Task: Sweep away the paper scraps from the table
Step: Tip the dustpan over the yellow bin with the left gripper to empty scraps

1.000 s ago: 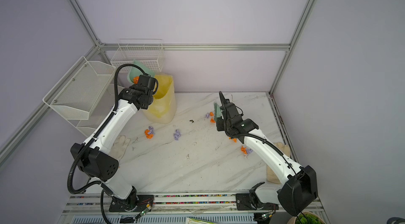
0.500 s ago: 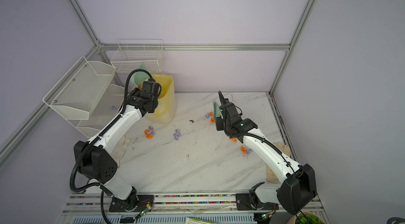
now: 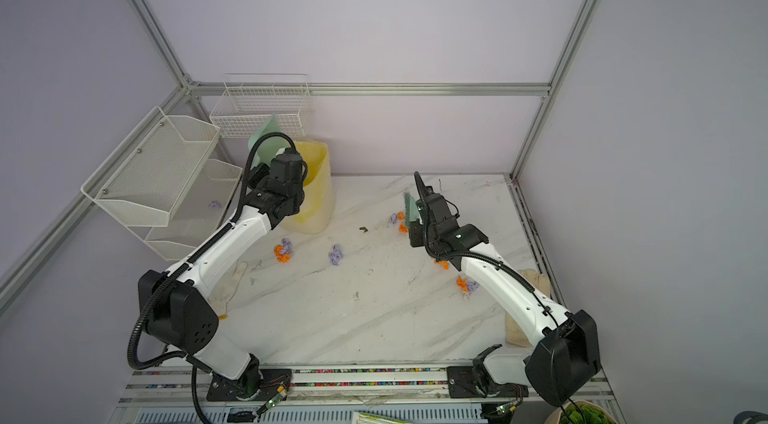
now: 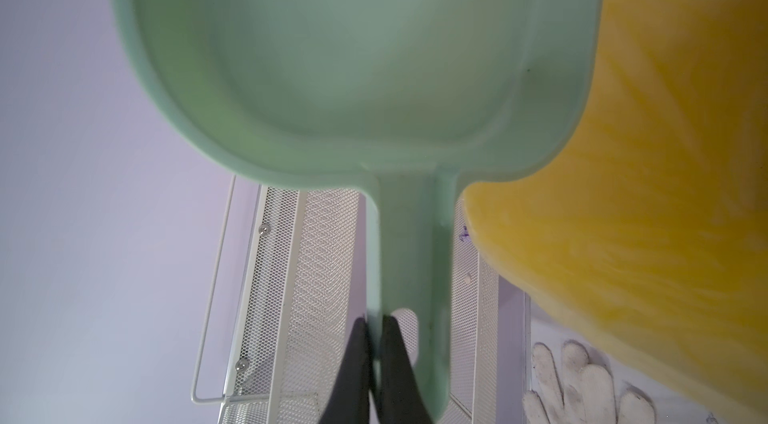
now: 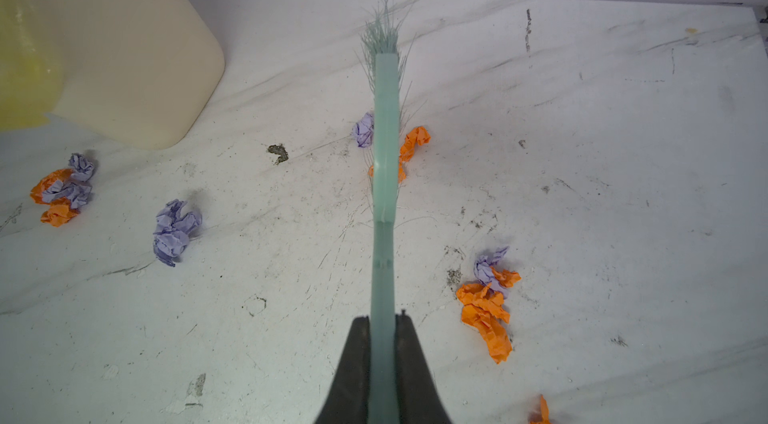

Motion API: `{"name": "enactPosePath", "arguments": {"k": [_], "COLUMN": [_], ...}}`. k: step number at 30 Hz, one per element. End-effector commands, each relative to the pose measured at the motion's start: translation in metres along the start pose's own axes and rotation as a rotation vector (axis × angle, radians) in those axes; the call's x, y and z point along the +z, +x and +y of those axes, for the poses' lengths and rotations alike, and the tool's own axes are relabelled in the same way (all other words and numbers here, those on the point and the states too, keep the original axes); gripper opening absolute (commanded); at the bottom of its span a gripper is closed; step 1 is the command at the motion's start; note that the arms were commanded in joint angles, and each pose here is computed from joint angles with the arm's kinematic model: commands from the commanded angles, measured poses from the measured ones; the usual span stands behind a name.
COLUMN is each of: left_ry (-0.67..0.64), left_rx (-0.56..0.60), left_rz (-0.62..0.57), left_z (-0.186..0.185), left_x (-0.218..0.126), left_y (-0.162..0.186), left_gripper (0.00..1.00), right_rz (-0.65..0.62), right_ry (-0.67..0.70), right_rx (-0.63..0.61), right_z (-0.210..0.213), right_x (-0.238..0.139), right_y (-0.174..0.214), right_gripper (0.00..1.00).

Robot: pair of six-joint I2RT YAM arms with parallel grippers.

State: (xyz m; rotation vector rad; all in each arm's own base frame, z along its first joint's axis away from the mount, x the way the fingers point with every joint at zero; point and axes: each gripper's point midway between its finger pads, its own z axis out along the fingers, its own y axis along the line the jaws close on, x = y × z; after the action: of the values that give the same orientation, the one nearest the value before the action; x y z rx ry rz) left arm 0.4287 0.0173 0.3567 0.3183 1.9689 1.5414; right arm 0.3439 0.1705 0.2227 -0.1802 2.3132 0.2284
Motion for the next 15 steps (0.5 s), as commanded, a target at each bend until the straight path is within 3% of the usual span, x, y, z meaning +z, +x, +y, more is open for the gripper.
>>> {"name": "enactPosePath", "arguments": {"k": [1,15], "left_ry": [-0.030,0.008], "left_rx": [-0.068,-0.135], "left_rz": [-0.036,-0.076], "left_z": [0.017,0.026], "left_x": [-0.007,-0.025], "left_y": [-0.002,0.003], "left_gripper": [0.00,0.00], "right_rz": [-0.049,-0.044], "right_ry": [0.006,0.006], "right_rx": [0.008,0.013], "right_z": [-0.003,-0.004], "right_x": [-0.006,-0.006], "right_y": [-0.009,-0.006], "right_gripper": [0.00,0.00]}}
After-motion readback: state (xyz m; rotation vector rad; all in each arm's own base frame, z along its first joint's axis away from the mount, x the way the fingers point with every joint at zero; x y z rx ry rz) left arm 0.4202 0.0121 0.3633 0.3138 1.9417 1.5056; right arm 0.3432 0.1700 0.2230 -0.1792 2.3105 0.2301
